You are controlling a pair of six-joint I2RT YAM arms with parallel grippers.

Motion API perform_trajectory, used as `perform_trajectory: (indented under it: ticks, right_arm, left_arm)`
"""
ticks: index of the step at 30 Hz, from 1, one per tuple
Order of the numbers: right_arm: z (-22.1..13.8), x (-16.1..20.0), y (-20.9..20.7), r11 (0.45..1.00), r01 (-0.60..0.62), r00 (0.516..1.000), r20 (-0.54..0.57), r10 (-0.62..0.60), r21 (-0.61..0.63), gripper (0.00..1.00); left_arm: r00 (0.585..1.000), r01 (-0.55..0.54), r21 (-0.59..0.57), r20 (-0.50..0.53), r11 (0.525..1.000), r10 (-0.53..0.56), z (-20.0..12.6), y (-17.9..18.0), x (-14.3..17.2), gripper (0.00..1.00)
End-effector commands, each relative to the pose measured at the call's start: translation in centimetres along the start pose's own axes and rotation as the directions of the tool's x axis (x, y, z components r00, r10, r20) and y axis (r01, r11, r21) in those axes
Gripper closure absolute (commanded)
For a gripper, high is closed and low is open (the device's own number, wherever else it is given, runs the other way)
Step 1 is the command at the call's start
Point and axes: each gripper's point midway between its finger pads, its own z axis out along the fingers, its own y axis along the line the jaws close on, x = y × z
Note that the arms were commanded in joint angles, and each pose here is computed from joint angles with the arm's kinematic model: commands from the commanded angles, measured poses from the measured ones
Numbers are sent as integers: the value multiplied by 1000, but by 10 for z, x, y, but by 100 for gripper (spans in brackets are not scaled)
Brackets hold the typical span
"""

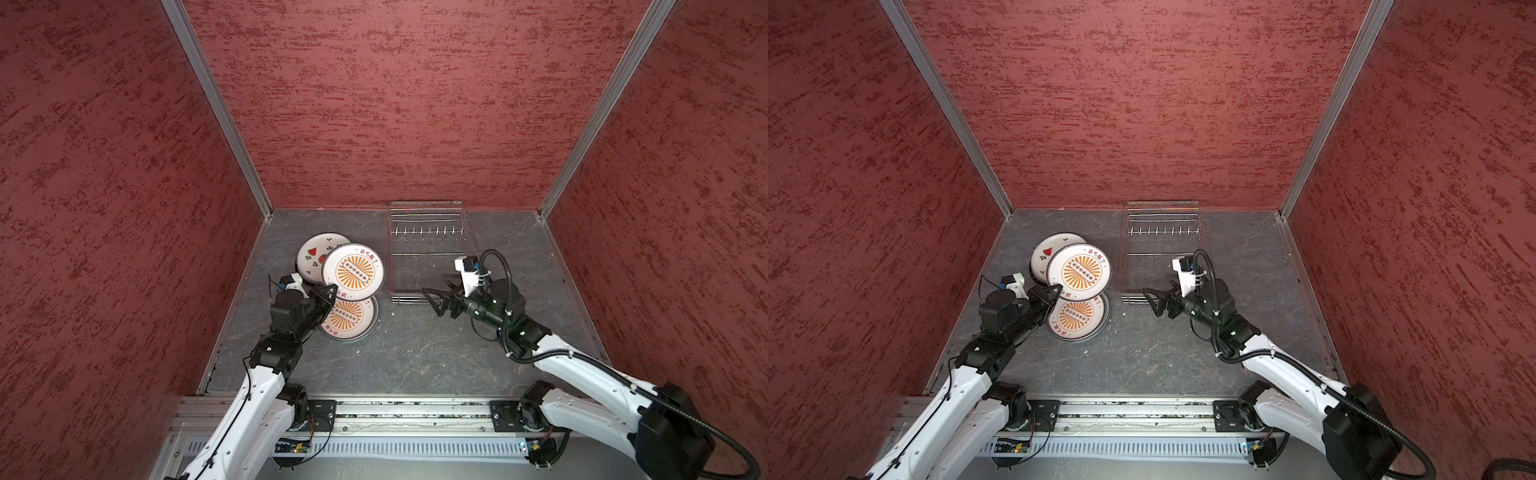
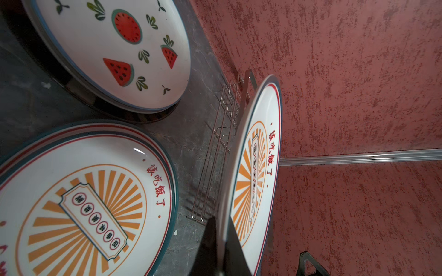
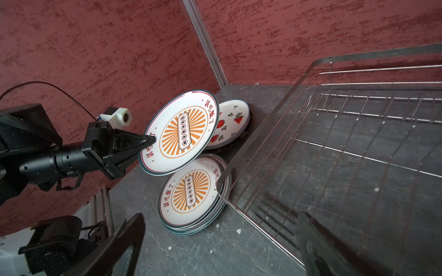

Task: Unload the plates from the dish rack
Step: Place the plate among the plates.

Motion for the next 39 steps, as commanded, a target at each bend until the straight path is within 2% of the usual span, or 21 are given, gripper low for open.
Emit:
perform_trajectory:
  ticks: [1, 12, 21, 37, 39]
  right_arm:
    - [6, -22, 4, 996, 75, 995, 60, -77, 43, 1]
    - [21, -11, 28, 992, 118, 993, 22, -117, -52, 1]
    - [32, -7, 32, 991, 126, 992, -1, -127, -48, 1]
    - [44, -3, 40, 990, 128, 991, -22, -130, -63, 1]
    - [46, -2, 42, 990, 125, 991, -29, -127, -69, 1]
  left_arm:
    - [999, 38, -83, 22, 996, -36, -4, 19, -3, 100]
    - [994, 107, -198, 6, 974, -108, -9, 55, 7, 100]
    - [982, 174, -284, -23, 943, -188, -14, 81, 24, 100]
    - [965, 228, -301, -61, 926, -257, -7, 105, 43, 100]
    - [966, 226, -312, -52, 923, -254, -9, 107, 42, 95]
